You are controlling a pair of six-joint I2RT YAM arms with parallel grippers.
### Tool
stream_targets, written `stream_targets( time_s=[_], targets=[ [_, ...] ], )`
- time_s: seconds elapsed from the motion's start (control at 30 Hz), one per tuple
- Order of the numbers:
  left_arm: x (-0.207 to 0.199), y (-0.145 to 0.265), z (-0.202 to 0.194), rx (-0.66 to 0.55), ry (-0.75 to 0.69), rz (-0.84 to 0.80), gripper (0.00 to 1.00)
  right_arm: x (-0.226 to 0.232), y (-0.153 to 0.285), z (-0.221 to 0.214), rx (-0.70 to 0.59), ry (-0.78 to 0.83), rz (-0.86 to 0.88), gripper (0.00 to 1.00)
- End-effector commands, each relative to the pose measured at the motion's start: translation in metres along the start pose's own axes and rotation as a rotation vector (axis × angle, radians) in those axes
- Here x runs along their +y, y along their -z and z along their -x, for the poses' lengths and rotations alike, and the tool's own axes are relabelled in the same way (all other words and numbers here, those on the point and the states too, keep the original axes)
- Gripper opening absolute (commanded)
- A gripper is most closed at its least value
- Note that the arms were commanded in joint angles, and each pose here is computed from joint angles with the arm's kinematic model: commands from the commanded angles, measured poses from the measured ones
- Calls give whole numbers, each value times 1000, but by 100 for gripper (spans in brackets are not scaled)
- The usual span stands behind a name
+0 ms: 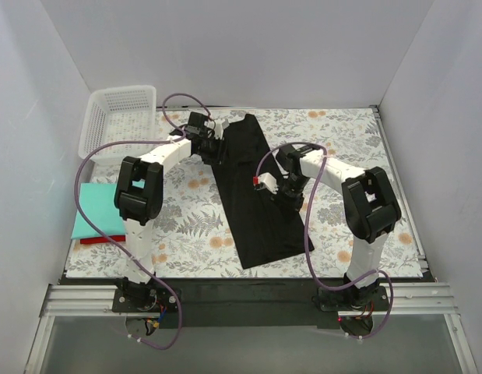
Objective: Fold and stack the t-shirts
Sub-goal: Fold the tshirt
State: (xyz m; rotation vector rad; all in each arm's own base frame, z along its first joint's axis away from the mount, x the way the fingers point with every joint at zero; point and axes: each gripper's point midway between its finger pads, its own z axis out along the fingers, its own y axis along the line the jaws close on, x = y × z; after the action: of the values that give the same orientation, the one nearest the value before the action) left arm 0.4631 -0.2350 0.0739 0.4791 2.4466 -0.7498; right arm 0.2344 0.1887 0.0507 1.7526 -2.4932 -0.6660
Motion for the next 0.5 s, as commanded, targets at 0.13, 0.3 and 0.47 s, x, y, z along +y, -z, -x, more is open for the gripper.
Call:
stream_targets(
  time_s=[0.13,0.3,0.47],
  targets=[
    [21,-25,-55,168,65,34,39,26,-39,-10,36,-16,74,19],
    [23,-54,-55,180,55,-10,36,65,-66,-8,44,-18,212,19],
    [16,-66,-12,118,9,-30,36,79,-60,23,-20,-2,267,20]
  ],
)
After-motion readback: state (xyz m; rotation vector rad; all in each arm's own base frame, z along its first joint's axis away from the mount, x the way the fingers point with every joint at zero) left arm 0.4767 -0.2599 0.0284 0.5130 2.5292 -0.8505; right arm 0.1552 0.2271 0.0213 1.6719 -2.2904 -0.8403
